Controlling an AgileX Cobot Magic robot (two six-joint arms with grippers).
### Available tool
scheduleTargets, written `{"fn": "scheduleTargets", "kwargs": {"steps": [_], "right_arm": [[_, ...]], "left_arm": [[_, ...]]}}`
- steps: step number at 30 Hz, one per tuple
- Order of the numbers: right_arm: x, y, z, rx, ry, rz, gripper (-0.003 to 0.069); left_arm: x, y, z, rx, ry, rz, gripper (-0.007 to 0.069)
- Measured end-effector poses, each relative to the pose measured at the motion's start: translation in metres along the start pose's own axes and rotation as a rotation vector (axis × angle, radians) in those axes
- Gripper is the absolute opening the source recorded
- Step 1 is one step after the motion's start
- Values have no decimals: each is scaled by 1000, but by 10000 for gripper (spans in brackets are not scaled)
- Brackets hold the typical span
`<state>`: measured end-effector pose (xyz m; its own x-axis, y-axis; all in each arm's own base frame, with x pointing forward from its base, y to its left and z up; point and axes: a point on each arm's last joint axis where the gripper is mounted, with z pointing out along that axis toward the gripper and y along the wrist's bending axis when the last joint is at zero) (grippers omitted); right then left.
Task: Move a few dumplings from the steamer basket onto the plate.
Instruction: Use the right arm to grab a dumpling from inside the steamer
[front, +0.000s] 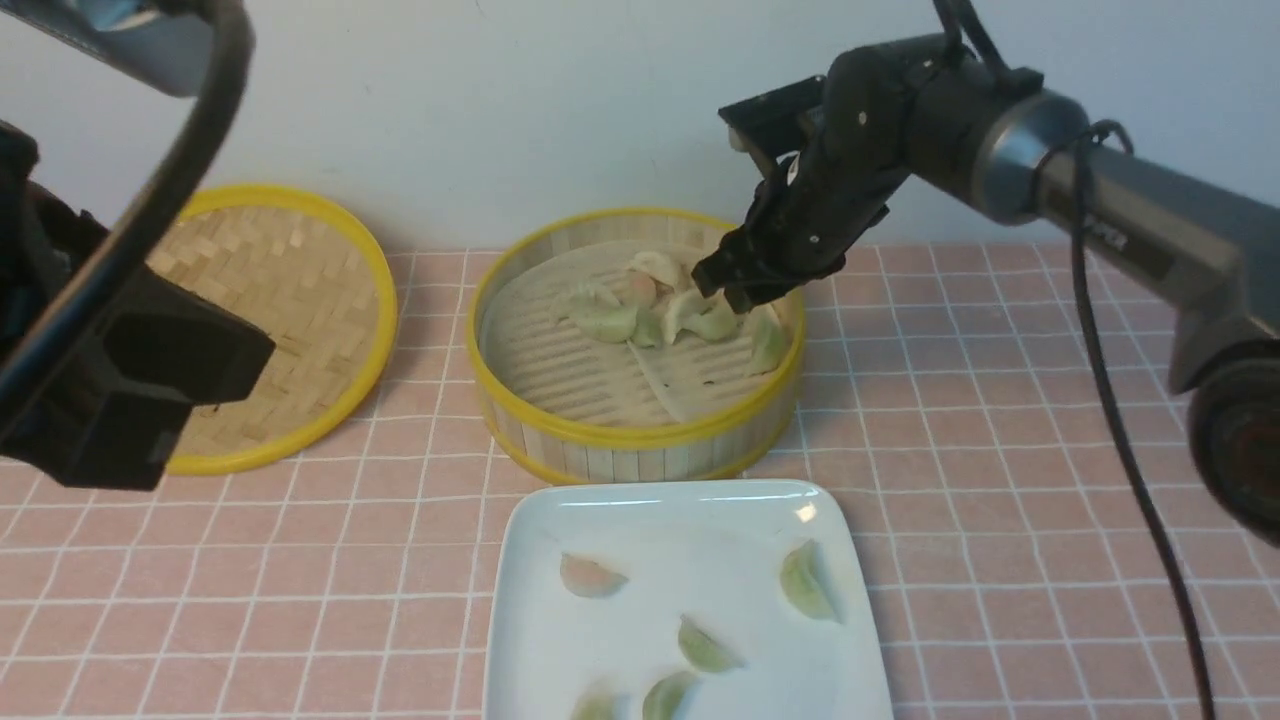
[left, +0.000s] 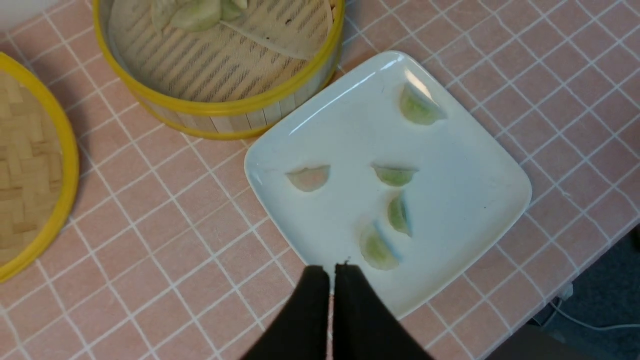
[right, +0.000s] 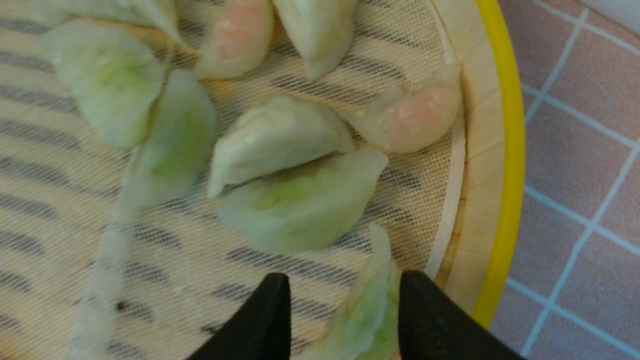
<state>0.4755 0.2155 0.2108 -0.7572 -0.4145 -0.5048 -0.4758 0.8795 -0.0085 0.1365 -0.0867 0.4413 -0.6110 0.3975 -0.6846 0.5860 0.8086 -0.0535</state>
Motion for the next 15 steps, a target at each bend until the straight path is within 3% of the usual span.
{"fn": "scheduleTargets", "kwargs": {"steps": [4,10,12,15], "right_arm": [[2,-3,17,23,18,-4,347],[6,2,32,16,34,-9,356],[7,2,33,14,40,-7,345],[8,2,33,16,49,-10,221]], "left_arm": [[0,0,-1,0,-3,0,-6],[1,2,-1,-22,-1,8,-6],[1,2,-1,-26,-1,9,-6],[1,3,-1,-38,1,13,-6]]}}
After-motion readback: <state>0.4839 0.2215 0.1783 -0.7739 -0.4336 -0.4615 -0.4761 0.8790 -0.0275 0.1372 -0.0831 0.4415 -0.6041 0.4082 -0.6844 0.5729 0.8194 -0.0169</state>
